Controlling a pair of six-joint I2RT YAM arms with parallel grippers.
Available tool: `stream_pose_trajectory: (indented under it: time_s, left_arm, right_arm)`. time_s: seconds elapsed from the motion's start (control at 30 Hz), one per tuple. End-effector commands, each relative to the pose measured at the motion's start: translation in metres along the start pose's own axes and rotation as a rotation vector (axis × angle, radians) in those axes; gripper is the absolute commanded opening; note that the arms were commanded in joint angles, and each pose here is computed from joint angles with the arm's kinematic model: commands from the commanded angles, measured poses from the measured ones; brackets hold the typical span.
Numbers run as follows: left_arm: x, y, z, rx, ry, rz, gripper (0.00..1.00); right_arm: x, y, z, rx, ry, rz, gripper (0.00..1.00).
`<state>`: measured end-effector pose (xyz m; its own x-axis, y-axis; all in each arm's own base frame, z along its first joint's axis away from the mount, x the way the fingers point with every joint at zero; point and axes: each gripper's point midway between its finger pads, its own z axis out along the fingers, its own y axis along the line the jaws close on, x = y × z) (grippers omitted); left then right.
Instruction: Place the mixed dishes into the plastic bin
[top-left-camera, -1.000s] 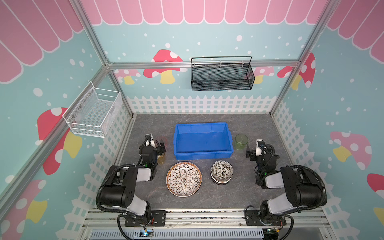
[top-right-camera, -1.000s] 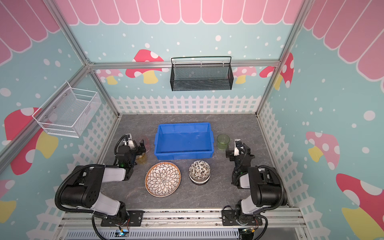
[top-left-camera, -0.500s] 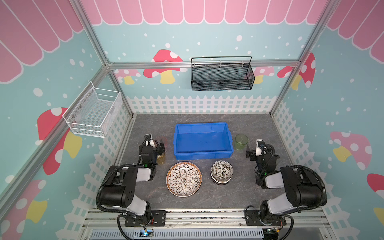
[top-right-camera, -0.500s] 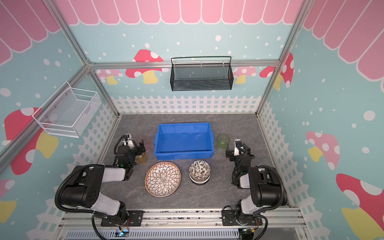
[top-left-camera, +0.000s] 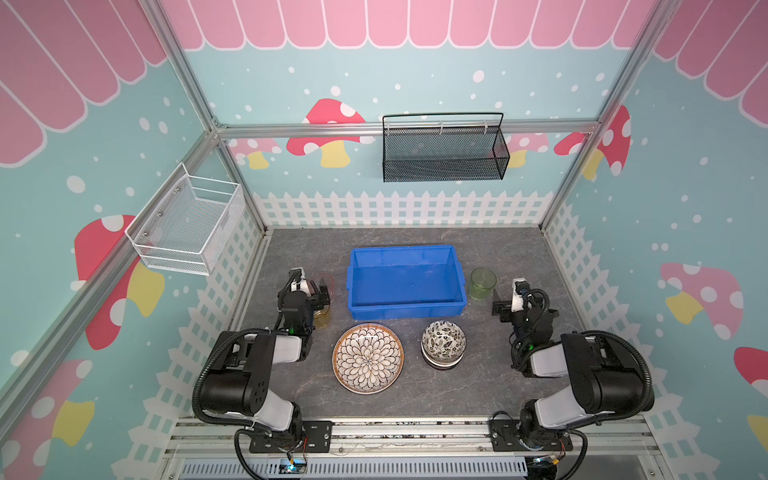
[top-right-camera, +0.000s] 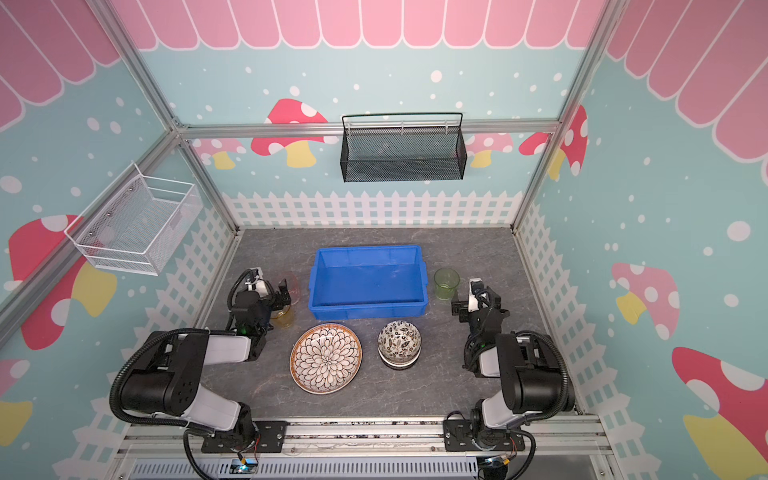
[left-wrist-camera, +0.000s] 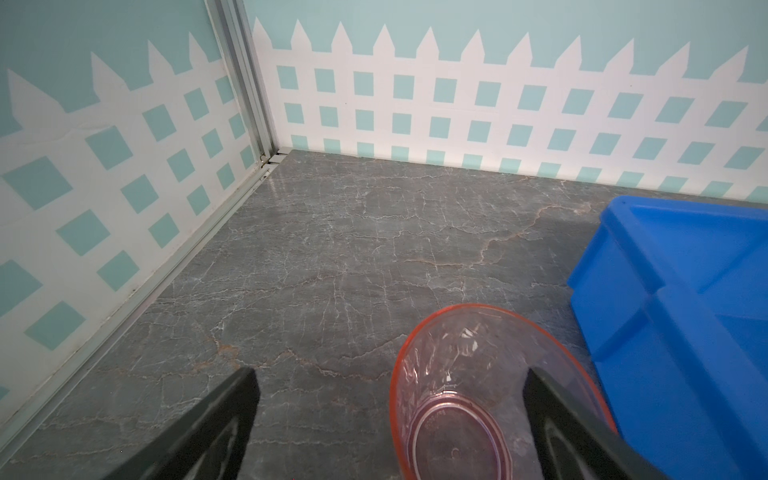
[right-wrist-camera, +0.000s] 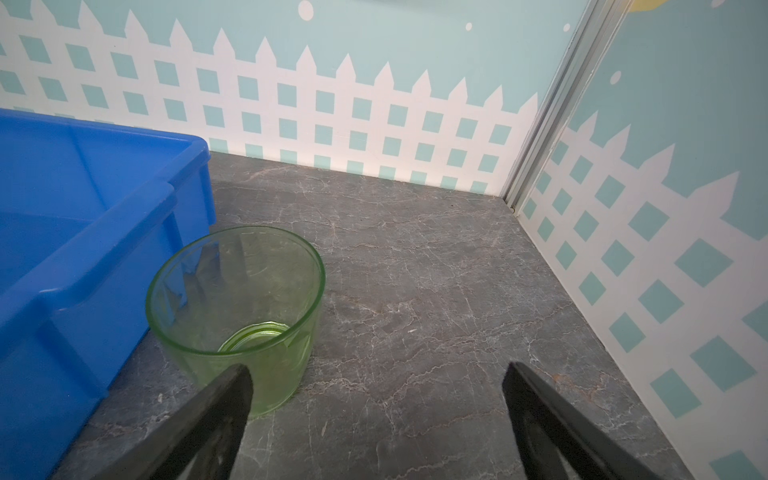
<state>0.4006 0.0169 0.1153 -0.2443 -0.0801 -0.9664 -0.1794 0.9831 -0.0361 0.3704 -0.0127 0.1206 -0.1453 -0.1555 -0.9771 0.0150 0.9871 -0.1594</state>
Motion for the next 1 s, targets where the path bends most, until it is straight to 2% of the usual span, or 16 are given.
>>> stream_pose_trajectory:
  time_s: [0.0, 0.13, 0.27, 0.43, 0.5, 0.6, 0.77, 0.87, 0.97]
  left_arm:
    - [-0.002, -0.001, 0.002, 0.007, 0.003, 0.011, 1.0]
    - [-0.014, 0.008, -0.003, -0.049, 0.002, -0.01, 1.0]
    - [-0.04, 0.003, -0.015, -0.016, 0.0, 0.003, 0.99]
    - [-0.1, 0.008, -0.06, -0.01, -0.127, -0.09, 1.0]
    - [-0.123, 0.016, -0.08, -0.028, -0.159, -0.185, 1.0]
    - [-0.142, 0.019, -0.104, -0.023, -0.131, -0.267, 1.0]
    - [-0.163, 0.017, -0.126, -0.013, -0.066, -0.273, 0.99]
    - [-0.16, 0.007, -0.117, 0.031, -0.024, -0.256, 1.0]
    - [-0.145, -0.002, -0.1, 0.053, 0.063, -0.267, 1.0]
  right_arm:
    - [-0.012, -0.001, 0.0, 0.006, -0.042, -0.001, 0.98]
    - [-0.012, 0.0, 0.001, -0.003, -0.043, -0.002, 0.98]
    - [-0.017, 0.002, 0.001, -0.014, -0.053, -0.004, 0.98]
    - [-0.039, 0.004, 0.006, -0.051, -0.029, -0.016, 0.98]
    - [-0.05, 0.003, 0.006, -0.058, -0.018, 0.006, 0.98]
    - [-0.08, 0.006, 0.001, -0.097, -0.082, 0.077, 0.98]
    - [-0.129, 0.013, 0.013, -0.186, -0.064, 0.225, 0.98]
    - [-0.148, 0.018, 0.02, -0.194, -0.009, 0.296, 0.98]
    - [-0.162, 0.03, 0.018, -0.179, 0.032, 0.279, 0.98]
